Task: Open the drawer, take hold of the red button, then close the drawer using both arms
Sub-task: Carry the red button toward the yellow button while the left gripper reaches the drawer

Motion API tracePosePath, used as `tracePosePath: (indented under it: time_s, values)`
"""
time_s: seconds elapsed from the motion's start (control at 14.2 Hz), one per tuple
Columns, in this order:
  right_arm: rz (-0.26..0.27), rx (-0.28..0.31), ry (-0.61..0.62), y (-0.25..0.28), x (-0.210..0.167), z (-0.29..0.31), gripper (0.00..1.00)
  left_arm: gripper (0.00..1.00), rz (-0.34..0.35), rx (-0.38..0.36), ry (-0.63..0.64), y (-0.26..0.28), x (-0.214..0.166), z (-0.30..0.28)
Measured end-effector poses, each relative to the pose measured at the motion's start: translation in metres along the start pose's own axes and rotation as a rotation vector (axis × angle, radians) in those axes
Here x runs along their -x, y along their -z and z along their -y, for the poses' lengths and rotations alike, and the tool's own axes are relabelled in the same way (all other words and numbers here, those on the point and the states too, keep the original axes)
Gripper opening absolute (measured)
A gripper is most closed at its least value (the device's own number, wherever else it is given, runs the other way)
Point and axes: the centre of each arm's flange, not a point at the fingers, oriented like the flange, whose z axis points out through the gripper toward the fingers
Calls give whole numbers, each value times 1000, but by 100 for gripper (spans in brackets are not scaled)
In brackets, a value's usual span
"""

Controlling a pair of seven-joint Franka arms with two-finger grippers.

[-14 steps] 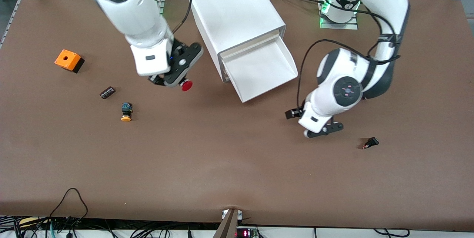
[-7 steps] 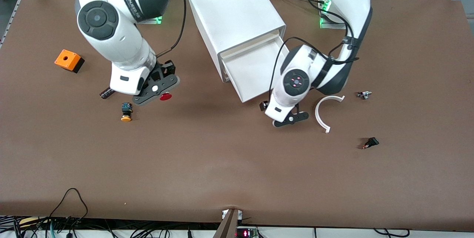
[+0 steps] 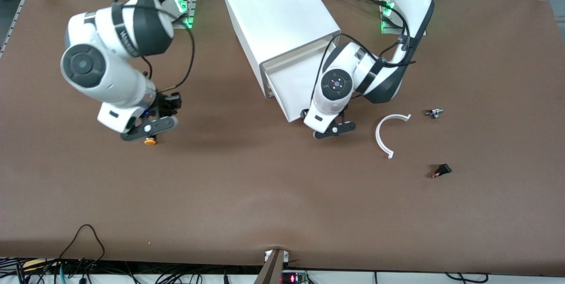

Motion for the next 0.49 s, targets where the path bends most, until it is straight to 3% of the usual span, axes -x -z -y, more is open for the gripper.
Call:
tracePosePath:
  time_s: [0.49]
  values:
    - [-97,18,-35,-100,-3,-21,40,100,44,-21,-47,-19,31,-12]
